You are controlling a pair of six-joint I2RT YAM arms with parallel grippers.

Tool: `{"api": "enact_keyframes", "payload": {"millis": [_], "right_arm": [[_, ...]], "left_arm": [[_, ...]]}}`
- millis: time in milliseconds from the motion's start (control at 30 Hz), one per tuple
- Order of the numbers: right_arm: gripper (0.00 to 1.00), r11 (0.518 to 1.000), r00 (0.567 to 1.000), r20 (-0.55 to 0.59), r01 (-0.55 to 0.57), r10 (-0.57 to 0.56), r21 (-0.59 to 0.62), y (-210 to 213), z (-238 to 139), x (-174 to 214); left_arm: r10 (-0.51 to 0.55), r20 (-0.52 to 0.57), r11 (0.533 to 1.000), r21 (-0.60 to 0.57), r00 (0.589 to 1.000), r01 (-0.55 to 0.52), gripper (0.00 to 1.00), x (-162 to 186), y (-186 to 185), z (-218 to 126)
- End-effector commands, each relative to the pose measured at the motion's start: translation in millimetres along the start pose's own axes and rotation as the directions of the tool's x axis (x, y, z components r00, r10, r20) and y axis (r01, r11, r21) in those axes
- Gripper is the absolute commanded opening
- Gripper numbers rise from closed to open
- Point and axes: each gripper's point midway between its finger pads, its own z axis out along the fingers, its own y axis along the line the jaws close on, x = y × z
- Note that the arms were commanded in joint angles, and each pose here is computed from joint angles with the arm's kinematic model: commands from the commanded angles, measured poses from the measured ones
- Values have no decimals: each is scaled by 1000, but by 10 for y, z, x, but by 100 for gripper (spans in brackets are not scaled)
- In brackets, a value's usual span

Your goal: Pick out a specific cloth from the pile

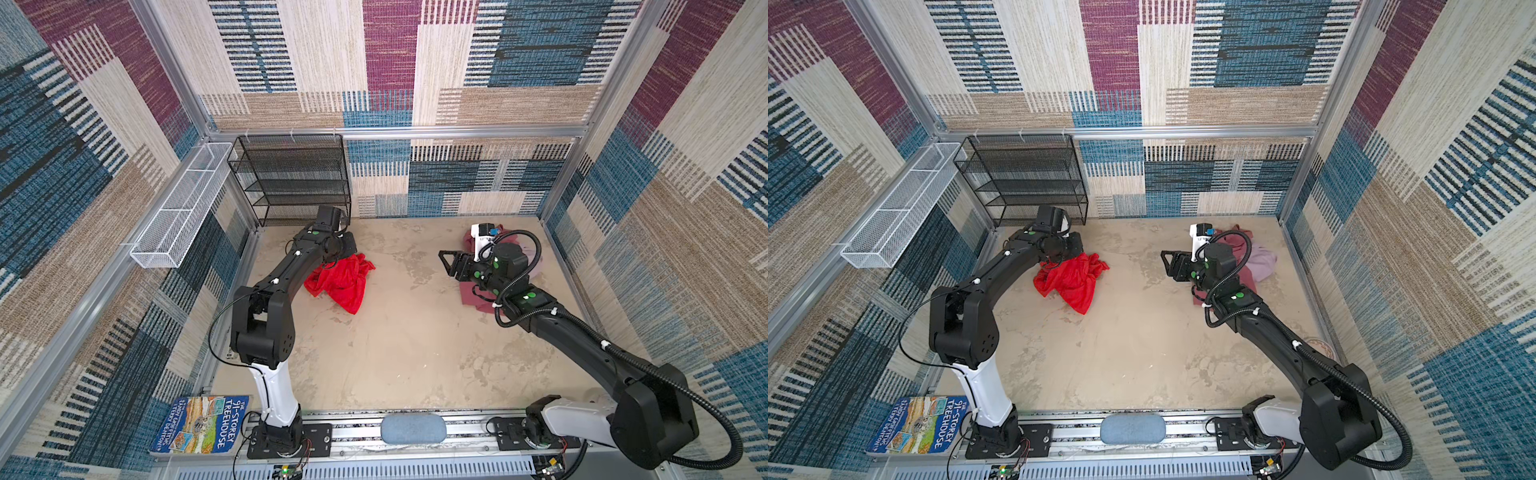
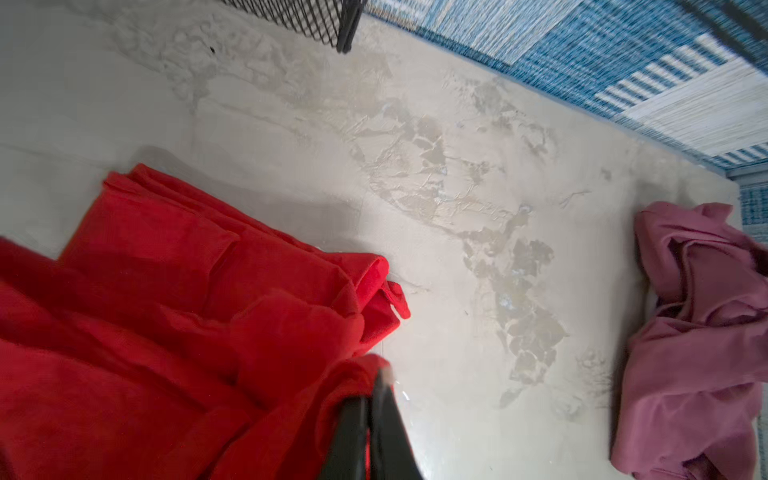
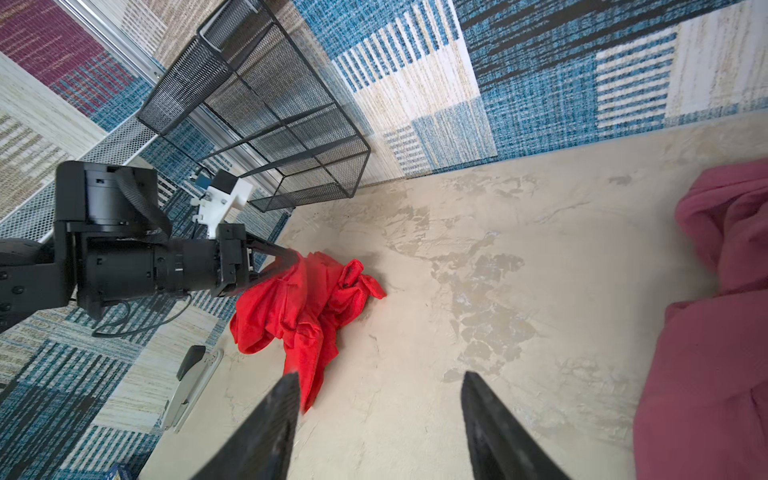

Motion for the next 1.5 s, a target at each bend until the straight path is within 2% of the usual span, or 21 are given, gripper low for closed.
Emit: {"api": "enact_keyframes", "payload": {"millis": [0,167,333,467,633,800,1000,1200,1367,1467], "right_arm": [[65,1000,1000,13,16,-16,5,10,22,-62],[65,1000,1000,17,20,-21,15,-1,42,-89],[65,1000,1000,11,22,-22,19,12,65,-126],[65,1000,1000,25,16,-17,14,35,41,-161],[65,1000,999,29,18,-18,8,60,36,-187],[65,1000,999,36,16,-16,1,76,-1,-195],[65,1000,999,38,15,-15,1,55,-22,-157],[65,1000,999,39,19,-19,-7,73,-23,-165],[65,1000,999,39,19,-19,-5,75,-30,-166],[65,1000,999,44,22,-22,2,65,-45,-176]], "left_arm": [[5,0,1000,21,1000,-5,0,-4,-18,165],[0,-51,1000,-1,999,0,0,162,90,412],[9,-67,1000,13,998,-8,2,203,79,451],[13,-44,999,42,999,-11,18,119,-10,317],[26,16,996,82,1000,-27,35,-53,-161,-51],[37,51,995,92,998,-41,41,-66,-202,-413],[50,50,996,69,998,-54,44,131,-102,-684],[64,3,997,32,998,-64,44,380,60,-601],[57,-22,998,36,998,-57,45,434,76,-472],[62,5,996,65,998,-62,55,344,-2,-503]]}}
